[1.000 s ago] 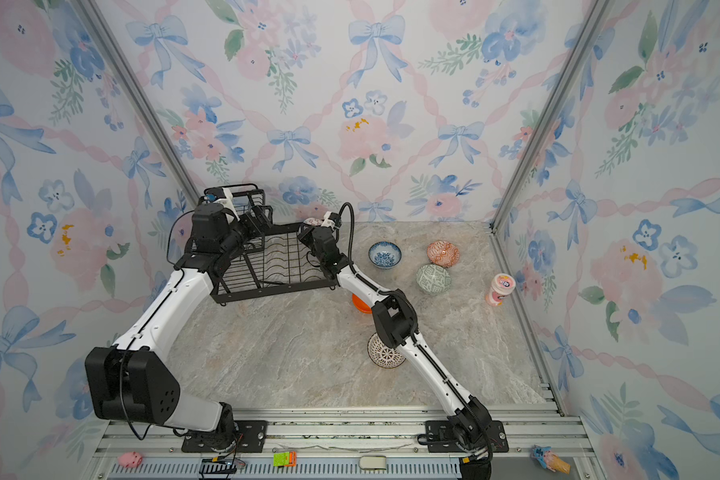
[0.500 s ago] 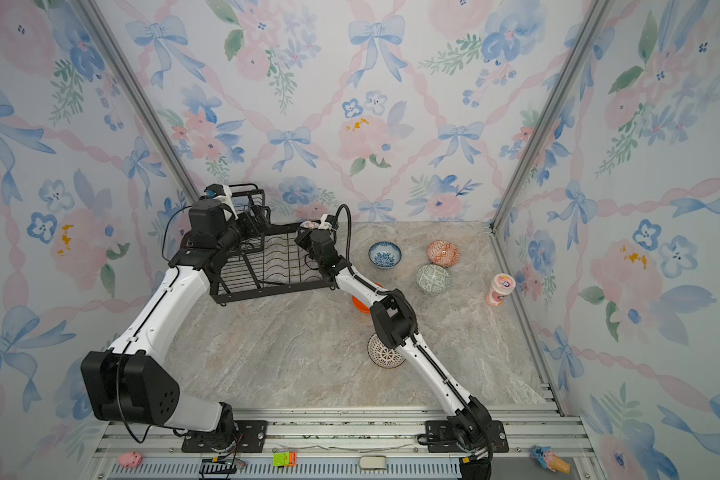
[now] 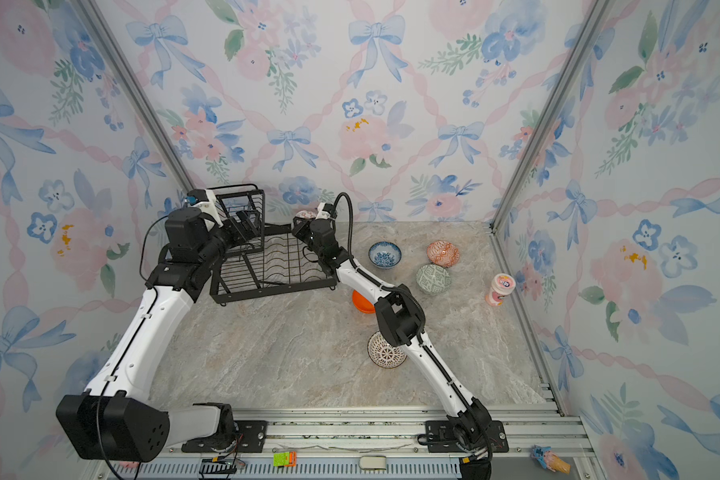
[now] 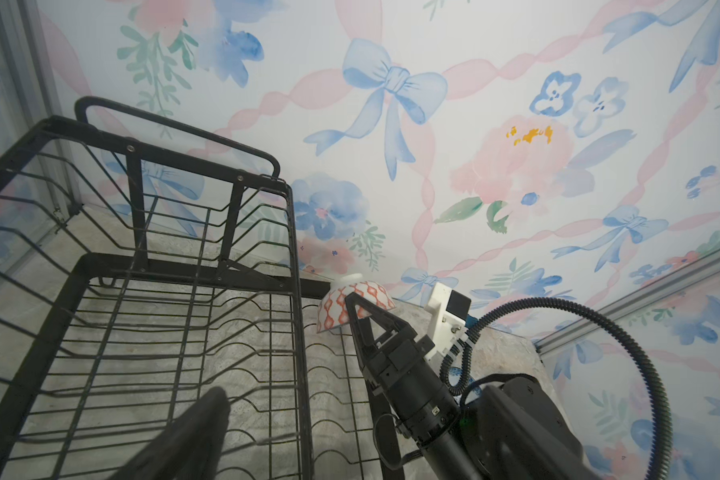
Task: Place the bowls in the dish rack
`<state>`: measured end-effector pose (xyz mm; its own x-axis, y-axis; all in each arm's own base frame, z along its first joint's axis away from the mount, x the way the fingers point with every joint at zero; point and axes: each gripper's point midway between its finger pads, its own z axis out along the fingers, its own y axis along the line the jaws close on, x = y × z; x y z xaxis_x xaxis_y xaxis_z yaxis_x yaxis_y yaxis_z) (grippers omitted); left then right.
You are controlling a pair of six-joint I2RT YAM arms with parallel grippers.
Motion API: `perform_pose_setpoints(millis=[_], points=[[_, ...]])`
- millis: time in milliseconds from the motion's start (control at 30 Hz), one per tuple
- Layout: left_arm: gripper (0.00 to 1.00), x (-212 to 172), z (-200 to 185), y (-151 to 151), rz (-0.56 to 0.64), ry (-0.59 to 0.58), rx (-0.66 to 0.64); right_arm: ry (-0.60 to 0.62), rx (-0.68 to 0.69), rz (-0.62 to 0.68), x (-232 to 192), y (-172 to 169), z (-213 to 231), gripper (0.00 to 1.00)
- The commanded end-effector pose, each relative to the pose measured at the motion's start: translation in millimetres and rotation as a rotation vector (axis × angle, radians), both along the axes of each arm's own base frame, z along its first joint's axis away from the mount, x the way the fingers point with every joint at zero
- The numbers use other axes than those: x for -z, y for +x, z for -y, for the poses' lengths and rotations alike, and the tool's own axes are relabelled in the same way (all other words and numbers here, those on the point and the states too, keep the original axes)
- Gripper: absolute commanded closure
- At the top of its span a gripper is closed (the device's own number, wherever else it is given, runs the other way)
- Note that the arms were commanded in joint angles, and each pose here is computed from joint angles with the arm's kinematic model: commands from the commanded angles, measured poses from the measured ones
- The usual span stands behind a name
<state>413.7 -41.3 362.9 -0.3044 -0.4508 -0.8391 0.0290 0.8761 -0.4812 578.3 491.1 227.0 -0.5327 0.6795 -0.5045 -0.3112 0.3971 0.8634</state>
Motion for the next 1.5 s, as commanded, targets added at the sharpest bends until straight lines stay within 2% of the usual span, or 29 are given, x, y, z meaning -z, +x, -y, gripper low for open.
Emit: perform_pose_setpoints(millis=[0,233,400,500,667,767,900,1033,1333,1467], points=[[0.07,13.9,5.1,-22.1,-0.026,-0.085,0.017,0.058,-0.025,0.126,-81.4,-19.9,1.7,1.00],[0.16,103.6,12.3,-61.2,-0.144,-0.156,0.032,0.065,-0.025,0.109,-89.2,-24.6,11.1,1.00],[0.21,149.3,5.5,-77.3,-0.148,-0.111,-0.039,0.094,-0.031,0.098,-94.4,-24.6,16.2,1.00],[0.22,159.8,7.5,-79.1,-0.131,-0.017,-0.085,0.094,-0.037,0.109,-102.8,-26.7,16.7,1.00],[0.23,171.7,10.4,-73.6,-0.070,0.028,-0.147,0.097,-0.040,0.114,-110.9,-25.5,22.1,1.00],[0.25,173.9,10.7,-66.8,-0.029,0.120,-0.186,0.107,-0.048,0.107,-111.7,-24.1,25.0,1.00],[0.28,172.3,8.2,-61.0,0.046,0.169,-0.214,0.113,-0.051,0.095,-107.4,-20.9,29.9,1.00],[0.31,178.4,2.6,-54.2,0.051,0.244,-0.245,0.127,-0.054,0.088,-105.9,-18.3,36.1,1.00],[0.36,188.4,1.1,-35.8,0.053,0.335,-0.264,0.138,-0.050,0.084,-105.5,-16.2,44.0,1.00],[0.44,183.9,4.5,-26.1,0.067,0.362,-0.254,0.137,-0.052,0.083,-104.5,-16.8,43.5,1.00]])
